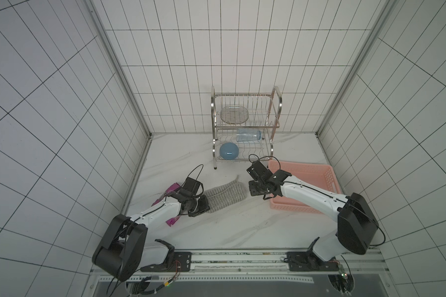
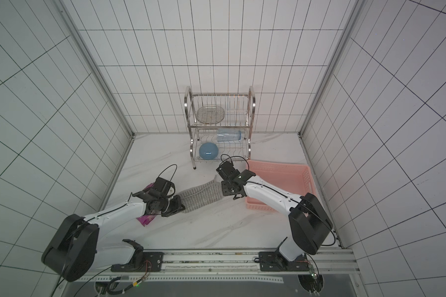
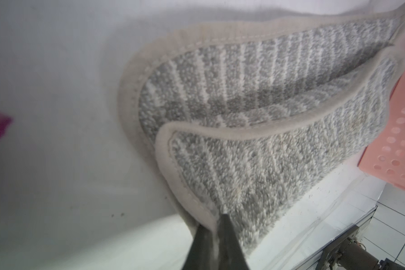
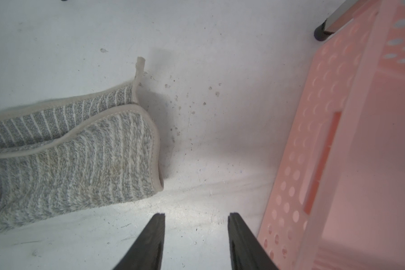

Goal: Fold the square dishcloth
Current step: Smooth out the cleaning item at the center of the board.

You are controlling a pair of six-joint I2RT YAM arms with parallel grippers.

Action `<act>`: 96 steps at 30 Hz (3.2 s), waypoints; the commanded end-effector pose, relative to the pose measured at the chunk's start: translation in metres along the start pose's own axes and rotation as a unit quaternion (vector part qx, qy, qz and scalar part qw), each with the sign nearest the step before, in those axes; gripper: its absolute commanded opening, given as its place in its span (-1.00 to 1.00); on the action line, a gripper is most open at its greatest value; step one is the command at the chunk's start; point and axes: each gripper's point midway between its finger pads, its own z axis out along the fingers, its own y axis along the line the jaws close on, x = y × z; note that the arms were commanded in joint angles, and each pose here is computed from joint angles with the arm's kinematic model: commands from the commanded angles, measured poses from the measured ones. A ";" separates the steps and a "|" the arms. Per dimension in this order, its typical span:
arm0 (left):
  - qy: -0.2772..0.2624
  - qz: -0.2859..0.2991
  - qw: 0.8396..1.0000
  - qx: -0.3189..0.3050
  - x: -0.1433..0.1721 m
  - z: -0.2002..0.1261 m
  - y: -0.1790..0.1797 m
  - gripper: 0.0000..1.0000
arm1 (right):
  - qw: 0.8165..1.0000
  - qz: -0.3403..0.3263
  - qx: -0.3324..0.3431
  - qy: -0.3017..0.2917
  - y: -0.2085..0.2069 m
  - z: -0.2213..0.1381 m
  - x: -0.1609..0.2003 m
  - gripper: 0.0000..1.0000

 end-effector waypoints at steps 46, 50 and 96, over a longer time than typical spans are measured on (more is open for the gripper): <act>-0.096 0.293 0.947 -0.092 -0.080 0.029 -0.065 -0.16 | 0.999 0.028 -0.043 0.019 0.007 0.011 0.002 -0.07; -0.094 0.292 0.947 -0.096 -0.081 0.029 -0.065 -0.56 | 0.999 0.028 -0.042 0.019 0.006 0.012 0.002 -0.07; -0.094 0.264 0.949 -0.142 -0.094 0.007 -0.059 -1.00 | 0.998 0.023 -0.057 0.018 0.018 0.021 -0.006 -0.11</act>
